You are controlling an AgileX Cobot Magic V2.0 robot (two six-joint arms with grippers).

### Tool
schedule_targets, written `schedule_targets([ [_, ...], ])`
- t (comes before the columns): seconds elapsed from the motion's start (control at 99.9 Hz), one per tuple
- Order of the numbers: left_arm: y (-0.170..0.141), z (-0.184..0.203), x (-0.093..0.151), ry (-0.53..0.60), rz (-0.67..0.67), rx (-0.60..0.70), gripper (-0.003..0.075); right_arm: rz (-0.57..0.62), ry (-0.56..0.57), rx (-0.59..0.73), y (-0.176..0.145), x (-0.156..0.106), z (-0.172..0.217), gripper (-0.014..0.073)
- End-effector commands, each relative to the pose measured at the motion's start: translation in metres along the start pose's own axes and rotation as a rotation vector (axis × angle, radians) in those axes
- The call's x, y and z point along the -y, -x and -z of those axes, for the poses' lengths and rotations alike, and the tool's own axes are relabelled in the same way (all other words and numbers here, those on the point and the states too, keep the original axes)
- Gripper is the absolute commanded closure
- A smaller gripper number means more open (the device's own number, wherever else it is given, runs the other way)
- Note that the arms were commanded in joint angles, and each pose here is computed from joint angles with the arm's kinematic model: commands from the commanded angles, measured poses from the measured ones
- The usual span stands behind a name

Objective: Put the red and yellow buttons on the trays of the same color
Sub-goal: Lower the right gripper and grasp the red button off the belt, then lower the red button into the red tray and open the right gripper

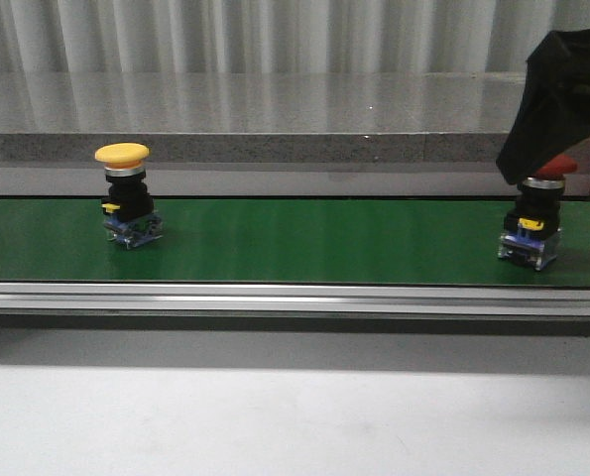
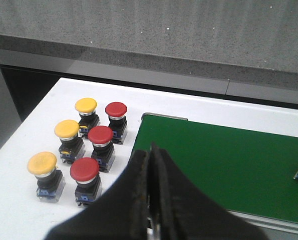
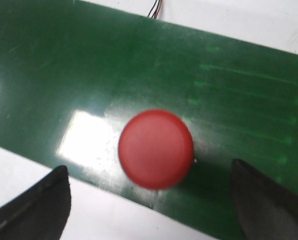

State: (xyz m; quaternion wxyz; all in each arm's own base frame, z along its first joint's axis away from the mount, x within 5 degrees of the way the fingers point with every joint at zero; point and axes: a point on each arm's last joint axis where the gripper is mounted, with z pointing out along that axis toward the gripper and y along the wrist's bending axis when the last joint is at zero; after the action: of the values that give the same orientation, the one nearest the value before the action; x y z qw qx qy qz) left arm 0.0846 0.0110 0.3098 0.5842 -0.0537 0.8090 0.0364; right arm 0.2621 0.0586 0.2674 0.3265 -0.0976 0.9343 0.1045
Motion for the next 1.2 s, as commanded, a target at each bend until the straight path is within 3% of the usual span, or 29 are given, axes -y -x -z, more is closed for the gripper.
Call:
schedule_targets([
  [0.0, 0.015, 0.003, 0.001, -0.01, 0.013, 0.1, 0.0741, 0.019, -0.021, 0.098, 0.021, 0.002, 0.001, -0.0012],
  [0.09, 0.015, 0.003, 0.001, -0.01, 0.013, 0.1, 0.0741, 0.017, -0.02, 0.064, 0.023, 0.003, -0.01, 0.0113],
  [0.21, 0.015, 0.003, 0.001, -0.01, 0.013, 0.1, 0.0741, 0.016, 0.003, -0.018, 0.023, 0.002, -0.014, 0.0401],
  [0.27, 0.015, 0.003, 0.001, -0.01, 0.013, 0.1, 0.0741, 0.016, 0.017, -0.051, 0.024, 0.0, -0.01, 0.0467],
  [0.381, 0.015, 0.003, 0.001, -0.01, 0.013, 0.1, 0.0741, 0.005, 0.008, -0.017, 0.039, 0.006, 0.003, 0.047],
  [0.501, 0.015, 0.003, 0.001, -0.01, 0.013, 0.1, 0.0741, -0.048, -0.048, 0.059, 0.06, 0.031, 0.022, 0.047],
  [0.821, 0.015, 0.003, 0.001, -0.01, 0.013, 0.1, 0.0741, -0.317, -0.331, 0.236, 0.079, 0.154, 0.071, 0.047],
  [0.981, 0.015, 0.003, 0.001, -0.01, 0.013, 0.1, 0.0741, -0.467, -0.398, 0.303, 0.075, 0.21, 0.063, 0.047],
  [1.192, 0.015, 0.003, 0.001, -0.01, 0.013, 0.1, 0.0741, -0.545, -0.43, 0.252, 0.064, 0.258, 0.026, 0.047],
])
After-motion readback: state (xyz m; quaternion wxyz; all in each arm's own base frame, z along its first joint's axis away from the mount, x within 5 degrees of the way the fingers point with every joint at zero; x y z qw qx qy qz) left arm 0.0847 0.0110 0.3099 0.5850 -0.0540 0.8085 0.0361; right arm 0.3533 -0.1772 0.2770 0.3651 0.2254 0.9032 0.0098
